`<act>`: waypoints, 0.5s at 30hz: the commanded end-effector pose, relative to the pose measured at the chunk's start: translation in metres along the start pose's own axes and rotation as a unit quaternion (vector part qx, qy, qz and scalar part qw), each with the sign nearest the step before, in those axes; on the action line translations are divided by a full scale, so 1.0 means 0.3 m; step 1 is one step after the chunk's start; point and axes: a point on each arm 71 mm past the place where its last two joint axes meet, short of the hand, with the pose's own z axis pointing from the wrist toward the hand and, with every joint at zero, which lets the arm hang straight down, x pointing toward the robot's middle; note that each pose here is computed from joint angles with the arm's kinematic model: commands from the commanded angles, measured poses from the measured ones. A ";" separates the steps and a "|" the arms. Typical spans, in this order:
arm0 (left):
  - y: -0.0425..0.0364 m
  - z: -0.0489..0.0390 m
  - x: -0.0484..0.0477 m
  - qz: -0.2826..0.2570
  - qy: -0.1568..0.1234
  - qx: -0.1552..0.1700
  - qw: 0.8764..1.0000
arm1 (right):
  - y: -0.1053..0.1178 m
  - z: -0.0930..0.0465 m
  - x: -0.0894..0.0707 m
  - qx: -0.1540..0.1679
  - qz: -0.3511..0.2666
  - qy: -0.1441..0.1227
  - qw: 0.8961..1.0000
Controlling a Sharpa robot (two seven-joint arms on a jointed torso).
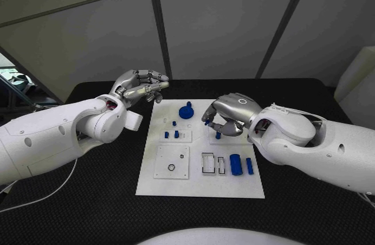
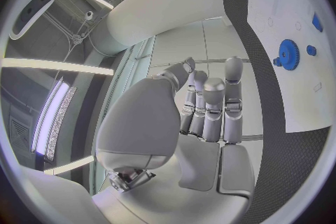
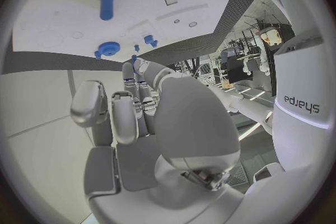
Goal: Assemble the parts on the task board
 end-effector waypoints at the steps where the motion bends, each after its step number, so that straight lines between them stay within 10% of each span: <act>1: 0.000 0.005 0.002 -0.008 0.002 0.001 1.000 | 0.040 0.026 -0.003 -0.016 0.017 -0.009 1.000; 15: 0.009 0.029 0.023 -0.021 0.002 -0.004 1.000 | 0.164 0.091 0.148 -0.062 0.060 0.037 0.996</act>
